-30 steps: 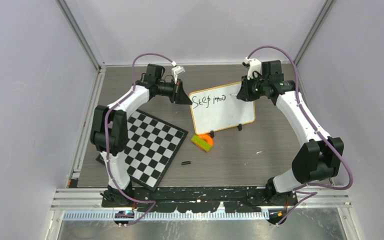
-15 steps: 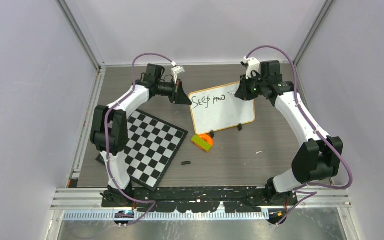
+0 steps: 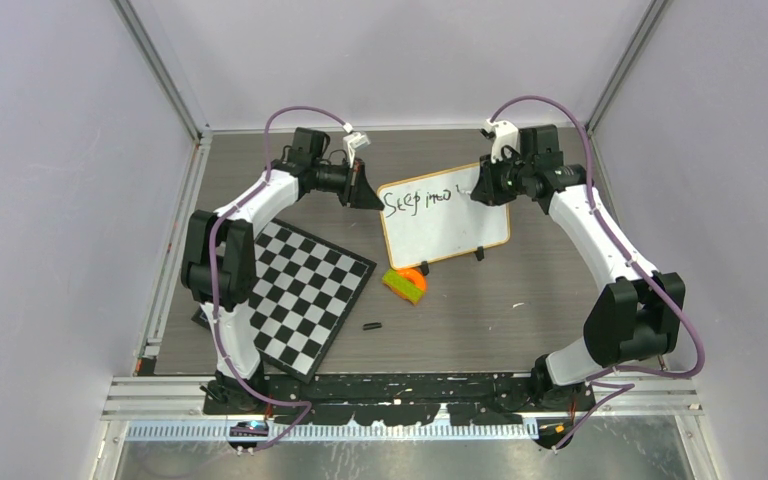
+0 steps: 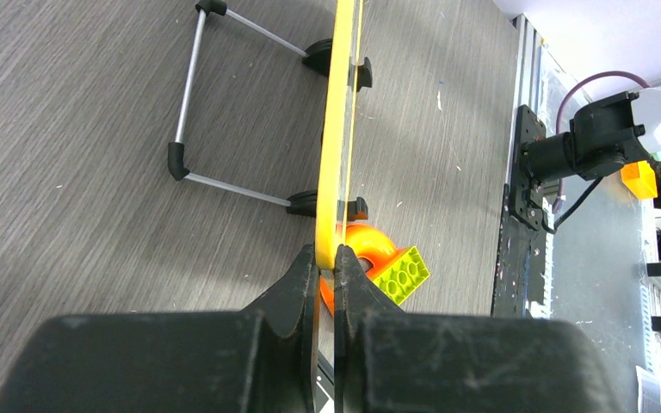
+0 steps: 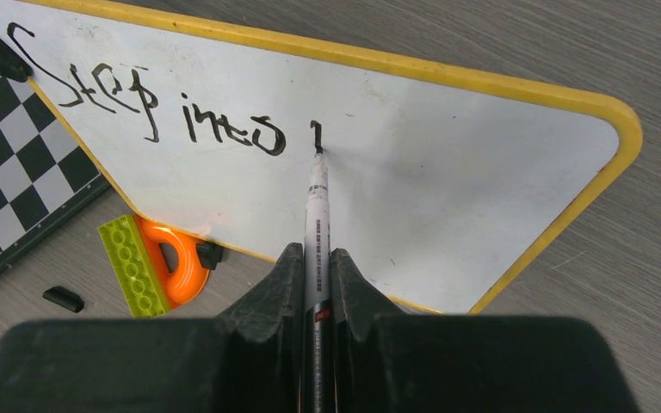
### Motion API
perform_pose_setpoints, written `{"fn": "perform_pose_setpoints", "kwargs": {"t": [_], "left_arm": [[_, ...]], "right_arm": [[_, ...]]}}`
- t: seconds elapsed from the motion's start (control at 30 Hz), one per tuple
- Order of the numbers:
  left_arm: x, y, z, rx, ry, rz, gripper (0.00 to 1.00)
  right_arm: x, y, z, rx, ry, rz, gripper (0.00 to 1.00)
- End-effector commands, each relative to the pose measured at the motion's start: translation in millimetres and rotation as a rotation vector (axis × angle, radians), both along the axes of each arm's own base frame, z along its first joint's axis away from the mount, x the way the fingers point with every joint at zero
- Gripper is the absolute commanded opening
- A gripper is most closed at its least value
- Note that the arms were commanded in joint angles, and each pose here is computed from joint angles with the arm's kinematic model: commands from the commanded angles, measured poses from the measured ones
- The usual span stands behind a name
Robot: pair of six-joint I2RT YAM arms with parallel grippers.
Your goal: Write a sentence on the whiteboard
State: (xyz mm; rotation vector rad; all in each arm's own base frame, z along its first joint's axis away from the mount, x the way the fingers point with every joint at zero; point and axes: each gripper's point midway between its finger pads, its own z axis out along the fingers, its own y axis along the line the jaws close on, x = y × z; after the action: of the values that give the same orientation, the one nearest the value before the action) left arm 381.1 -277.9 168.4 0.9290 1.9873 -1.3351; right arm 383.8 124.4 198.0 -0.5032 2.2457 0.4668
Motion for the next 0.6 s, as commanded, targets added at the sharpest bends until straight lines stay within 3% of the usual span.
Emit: {"fn": "perform_pose_setpoints", "kwargs": {"t": [0.0, 0.57], "left_arm": [[1.3, -2.2, -8.3, 0.043, -0.04, -0.012, 0.0], [0.7, -3.9, -9.3, 0.05, -0.05, -0.016, 0.0]], "right_arm": [[3.1, -1.8, 22.2, -0.021, -0.074, 0.01, 0.0], [20.4, -6.1, 36.3, -0.036, -0.123, -0.032, 0.0]]}}
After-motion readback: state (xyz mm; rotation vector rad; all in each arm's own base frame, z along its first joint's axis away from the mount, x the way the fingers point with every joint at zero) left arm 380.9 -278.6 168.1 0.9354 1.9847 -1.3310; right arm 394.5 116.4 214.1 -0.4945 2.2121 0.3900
